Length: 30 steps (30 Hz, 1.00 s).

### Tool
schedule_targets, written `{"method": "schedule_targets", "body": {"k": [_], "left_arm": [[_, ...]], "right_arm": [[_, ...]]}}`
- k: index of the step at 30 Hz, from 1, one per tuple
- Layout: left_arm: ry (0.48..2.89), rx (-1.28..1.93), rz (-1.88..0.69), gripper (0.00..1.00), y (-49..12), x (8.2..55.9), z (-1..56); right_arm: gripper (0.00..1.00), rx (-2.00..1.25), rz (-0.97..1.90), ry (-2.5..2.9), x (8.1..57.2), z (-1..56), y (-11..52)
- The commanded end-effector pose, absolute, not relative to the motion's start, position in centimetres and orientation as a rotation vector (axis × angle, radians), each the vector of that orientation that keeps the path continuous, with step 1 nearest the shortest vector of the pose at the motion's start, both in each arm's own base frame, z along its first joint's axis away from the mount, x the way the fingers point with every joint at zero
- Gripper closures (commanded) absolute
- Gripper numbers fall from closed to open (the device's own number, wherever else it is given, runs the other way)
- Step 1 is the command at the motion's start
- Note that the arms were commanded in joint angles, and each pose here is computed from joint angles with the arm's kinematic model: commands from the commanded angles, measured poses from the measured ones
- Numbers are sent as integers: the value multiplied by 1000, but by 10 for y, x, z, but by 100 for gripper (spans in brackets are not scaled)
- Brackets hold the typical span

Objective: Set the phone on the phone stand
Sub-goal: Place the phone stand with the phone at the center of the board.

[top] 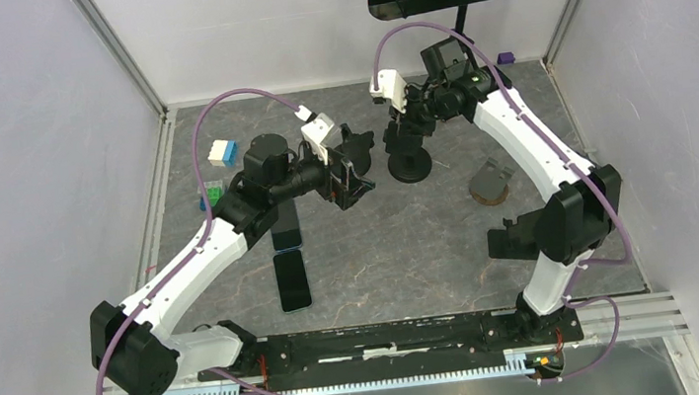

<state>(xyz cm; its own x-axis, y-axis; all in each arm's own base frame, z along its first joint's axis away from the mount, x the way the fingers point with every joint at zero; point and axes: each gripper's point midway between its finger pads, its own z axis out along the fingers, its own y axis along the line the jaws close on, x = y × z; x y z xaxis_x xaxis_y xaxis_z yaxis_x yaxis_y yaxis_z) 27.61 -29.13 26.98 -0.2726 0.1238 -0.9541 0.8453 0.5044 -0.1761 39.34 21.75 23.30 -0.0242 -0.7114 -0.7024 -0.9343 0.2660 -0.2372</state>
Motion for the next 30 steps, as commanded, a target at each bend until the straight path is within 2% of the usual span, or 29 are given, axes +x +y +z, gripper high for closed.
{"method": "schedule_targets", "body": {"k": [1,12,22,30], "left_arm": [[1650,816,-864,0,-288,279,285],[1645,815,-879,0,-288,276,285],[1629,805,-875,0,-285,275,292],[1627,803,-869,0,-283,276,293]], "right_arm": [[99,-1477,369,1635,412,268,231],[97,-1465,403,1645,416,263,233],[76,-1426,376,1661,421,272,230],[66,-1404,362,1663,423,280,229]]}}
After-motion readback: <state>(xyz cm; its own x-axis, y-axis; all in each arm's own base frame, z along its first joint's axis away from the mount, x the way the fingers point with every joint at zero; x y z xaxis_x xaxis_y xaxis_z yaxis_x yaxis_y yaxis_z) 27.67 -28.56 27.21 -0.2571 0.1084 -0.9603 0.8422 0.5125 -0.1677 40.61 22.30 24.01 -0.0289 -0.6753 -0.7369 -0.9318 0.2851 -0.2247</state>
